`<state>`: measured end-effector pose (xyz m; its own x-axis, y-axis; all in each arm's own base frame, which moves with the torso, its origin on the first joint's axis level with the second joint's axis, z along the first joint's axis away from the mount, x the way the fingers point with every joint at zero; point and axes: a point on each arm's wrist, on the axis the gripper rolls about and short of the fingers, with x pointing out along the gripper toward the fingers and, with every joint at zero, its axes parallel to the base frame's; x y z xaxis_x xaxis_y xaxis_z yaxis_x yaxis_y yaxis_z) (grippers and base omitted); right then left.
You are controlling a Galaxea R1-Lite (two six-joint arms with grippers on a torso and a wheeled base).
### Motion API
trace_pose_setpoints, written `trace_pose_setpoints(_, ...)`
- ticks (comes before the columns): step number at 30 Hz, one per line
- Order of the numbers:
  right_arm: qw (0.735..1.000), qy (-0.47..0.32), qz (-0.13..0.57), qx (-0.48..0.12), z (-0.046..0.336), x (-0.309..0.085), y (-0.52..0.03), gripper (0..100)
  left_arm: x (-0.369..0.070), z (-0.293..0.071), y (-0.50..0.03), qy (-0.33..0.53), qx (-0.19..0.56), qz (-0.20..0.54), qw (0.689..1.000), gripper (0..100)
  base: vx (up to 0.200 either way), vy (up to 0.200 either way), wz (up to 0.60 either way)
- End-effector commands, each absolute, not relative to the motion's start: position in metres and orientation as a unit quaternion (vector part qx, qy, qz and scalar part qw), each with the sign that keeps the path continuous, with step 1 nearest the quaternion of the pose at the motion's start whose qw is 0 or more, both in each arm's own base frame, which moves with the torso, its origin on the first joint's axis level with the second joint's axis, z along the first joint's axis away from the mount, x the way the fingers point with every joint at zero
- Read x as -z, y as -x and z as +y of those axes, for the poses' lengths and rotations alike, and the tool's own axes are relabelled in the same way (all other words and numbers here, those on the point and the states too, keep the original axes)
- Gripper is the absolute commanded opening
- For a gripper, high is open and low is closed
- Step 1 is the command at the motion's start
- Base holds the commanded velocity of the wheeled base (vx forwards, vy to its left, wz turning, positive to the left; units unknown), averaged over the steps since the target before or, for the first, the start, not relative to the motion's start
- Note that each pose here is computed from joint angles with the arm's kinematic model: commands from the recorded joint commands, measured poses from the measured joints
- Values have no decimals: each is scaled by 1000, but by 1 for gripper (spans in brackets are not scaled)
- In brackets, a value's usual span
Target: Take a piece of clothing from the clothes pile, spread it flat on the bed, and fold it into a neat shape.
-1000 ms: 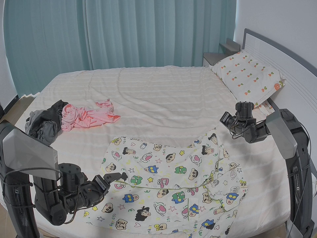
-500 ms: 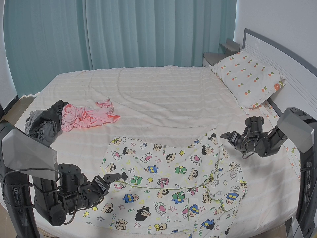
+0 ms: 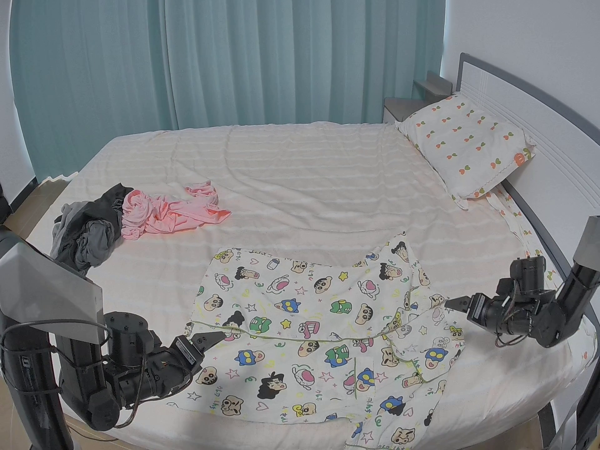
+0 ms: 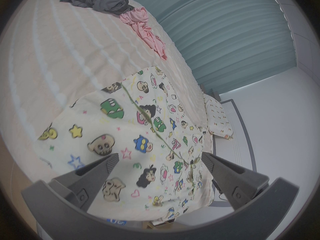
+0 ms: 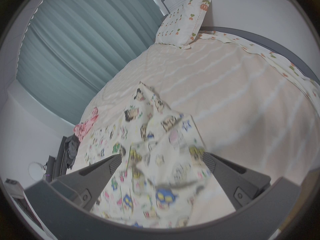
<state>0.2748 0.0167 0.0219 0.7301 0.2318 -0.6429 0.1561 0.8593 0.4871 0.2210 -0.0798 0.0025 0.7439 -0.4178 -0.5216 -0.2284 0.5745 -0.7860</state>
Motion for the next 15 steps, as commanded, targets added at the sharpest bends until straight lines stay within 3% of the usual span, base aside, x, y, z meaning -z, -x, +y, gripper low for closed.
trace_pose_setpoints(1,891,-257,372,-45,15,-32,-240,100,-10,-76,-218,462,61,339,817,100,-200,0,0)
trace_pose_setpoints(7,873,-254,412,-65,21,-19,-229,100,-11,-71,-220,465,53,331,819,100,-200,0,0)
trace_pose_setpoints(15,862,-225,445,-94,43,17,-234,100,-16,-59,-223,474,39,311,823,100,0,0,0)
